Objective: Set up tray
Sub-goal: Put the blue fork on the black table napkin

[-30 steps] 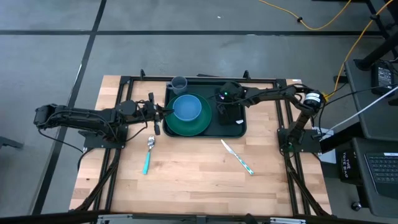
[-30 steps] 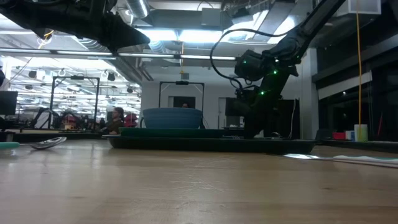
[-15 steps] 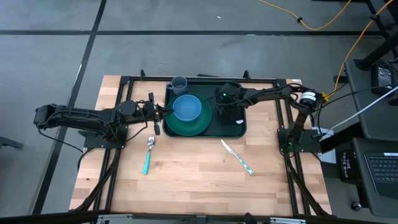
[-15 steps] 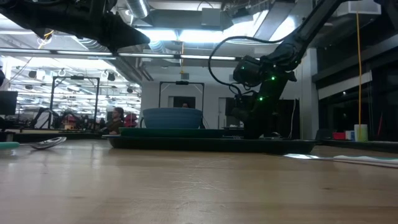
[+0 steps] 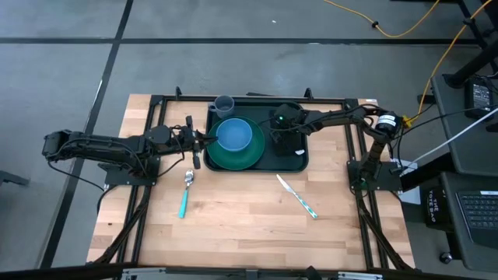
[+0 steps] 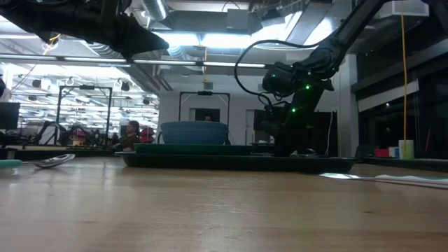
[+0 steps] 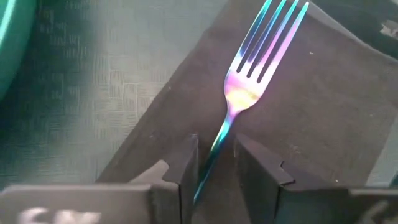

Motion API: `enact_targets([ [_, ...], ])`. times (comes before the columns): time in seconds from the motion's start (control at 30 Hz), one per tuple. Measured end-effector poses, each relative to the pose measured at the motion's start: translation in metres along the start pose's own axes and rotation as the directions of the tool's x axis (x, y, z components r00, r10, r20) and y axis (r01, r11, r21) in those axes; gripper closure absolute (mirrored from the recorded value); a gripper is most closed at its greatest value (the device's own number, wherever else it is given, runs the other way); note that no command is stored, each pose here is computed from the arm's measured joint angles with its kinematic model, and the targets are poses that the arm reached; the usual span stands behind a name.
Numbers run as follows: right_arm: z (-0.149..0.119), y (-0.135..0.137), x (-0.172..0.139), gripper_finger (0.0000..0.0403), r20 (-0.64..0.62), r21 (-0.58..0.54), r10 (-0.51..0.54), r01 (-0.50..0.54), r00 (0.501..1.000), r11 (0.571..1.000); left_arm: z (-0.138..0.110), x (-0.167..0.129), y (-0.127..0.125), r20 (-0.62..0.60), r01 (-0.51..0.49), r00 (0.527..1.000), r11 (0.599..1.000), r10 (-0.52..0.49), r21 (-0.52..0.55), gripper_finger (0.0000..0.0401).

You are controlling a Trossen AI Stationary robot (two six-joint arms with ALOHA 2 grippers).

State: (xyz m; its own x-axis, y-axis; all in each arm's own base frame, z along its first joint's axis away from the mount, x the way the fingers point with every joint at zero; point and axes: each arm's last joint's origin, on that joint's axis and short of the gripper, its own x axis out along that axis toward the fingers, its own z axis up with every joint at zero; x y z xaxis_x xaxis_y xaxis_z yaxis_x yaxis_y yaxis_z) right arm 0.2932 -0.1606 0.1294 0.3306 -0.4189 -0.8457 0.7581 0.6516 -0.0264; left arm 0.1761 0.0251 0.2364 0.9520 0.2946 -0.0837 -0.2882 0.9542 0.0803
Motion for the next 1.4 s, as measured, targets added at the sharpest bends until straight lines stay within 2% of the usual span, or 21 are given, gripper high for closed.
enact_targets([
  [0.53,-0.0001,-0.0001,-0.0001,0.0389,-0.003,0.001,0.0,0.0,1.0,1.0,0.0,0.0,0.0,0.0,0.0,1.0,1.0,0.0,-0.002,0.0393],
  [0.8,-0.0005,-0.0002,-0.0002,0.0379,-0.007,0.071,-0.001,0.002,1.0,0.997,0.0,0.0,0.0001,0.0,0.0,1.0,1.0,0.0,-0.002,0.0397],
  [1.03,-0.001,-0.0006,-0.0004,0.0392,-0.015,0.104,-0.004,0.006,1.0,0.995,0.0,0.0,0.0,0.0,0.0,1.0,1.0,0.0,-0.002,0.0393],
  [1.4,0.0004,-0.0099,0.0005,0.0391,-0.031,0.249,-0.021,0.028,0.999,0.968,0.0,0.0,0.0,0.0,0.0,1.0,1.0,0.0,-0.002,0.0396],
])
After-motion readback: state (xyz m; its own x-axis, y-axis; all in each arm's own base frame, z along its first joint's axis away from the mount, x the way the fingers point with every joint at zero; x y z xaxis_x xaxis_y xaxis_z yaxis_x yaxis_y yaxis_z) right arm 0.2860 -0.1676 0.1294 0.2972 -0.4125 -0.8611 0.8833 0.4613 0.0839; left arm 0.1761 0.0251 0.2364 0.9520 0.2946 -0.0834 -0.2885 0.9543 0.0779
